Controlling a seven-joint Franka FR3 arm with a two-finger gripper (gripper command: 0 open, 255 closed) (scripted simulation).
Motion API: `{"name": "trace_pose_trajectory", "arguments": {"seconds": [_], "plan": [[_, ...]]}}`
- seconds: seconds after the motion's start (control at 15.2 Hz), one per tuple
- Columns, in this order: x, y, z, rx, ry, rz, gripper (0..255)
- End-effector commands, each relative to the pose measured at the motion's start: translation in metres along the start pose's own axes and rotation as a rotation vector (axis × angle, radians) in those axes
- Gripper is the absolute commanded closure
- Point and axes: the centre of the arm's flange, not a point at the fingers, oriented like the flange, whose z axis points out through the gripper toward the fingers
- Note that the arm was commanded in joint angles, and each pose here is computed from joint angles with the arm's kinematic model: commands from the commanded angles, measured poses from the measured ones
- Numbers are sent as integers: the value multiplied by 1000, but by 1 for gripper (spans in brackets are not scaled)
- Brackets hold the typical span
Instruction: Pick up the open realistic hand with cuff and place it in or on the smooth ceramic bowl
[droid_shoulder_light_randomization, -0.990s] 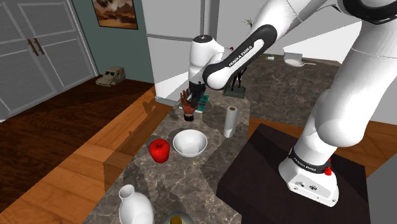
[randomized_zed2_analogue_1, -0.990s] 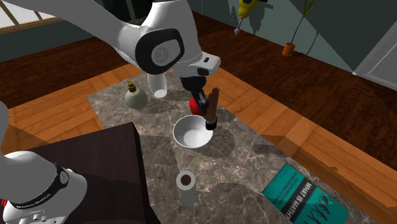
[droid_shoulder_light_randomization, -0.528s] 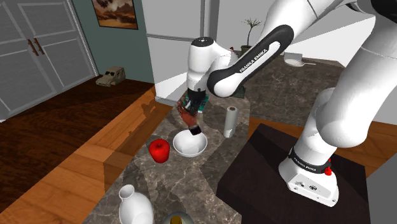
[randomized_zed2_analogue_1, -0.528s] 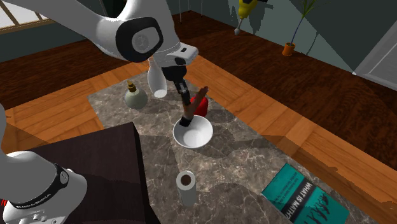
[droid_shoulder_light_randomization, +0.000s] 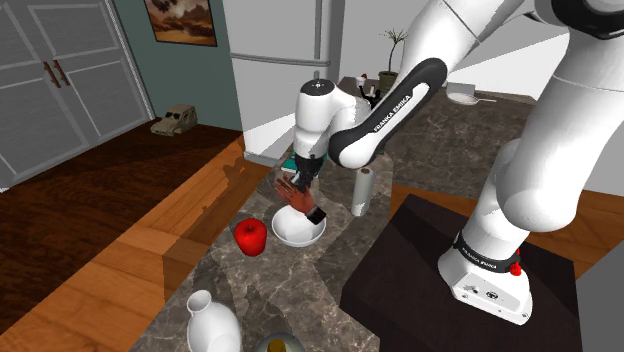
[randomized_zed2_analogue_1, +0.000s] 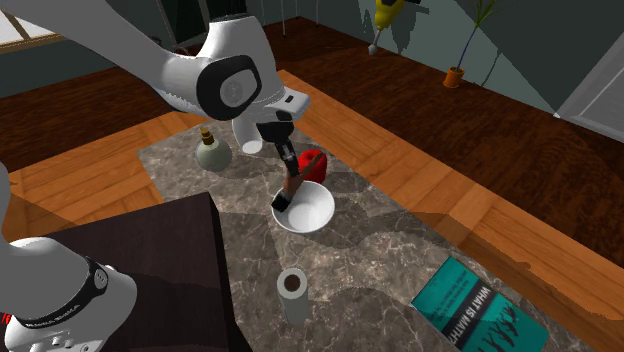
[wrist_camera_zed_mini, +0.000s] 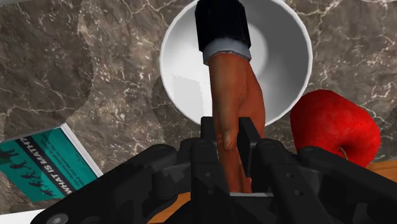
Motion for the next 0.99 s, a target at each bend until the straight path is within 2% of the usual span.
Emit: {"name": "trace_pose_trajectory", "arguments": {"seconds": [0.0,0.46,0.92], "plan": [[-2,-1,10,0,1,0,255],[-9,-6,46,0,1,0,255],[-9,-6,46,0,1,0,255]]}}
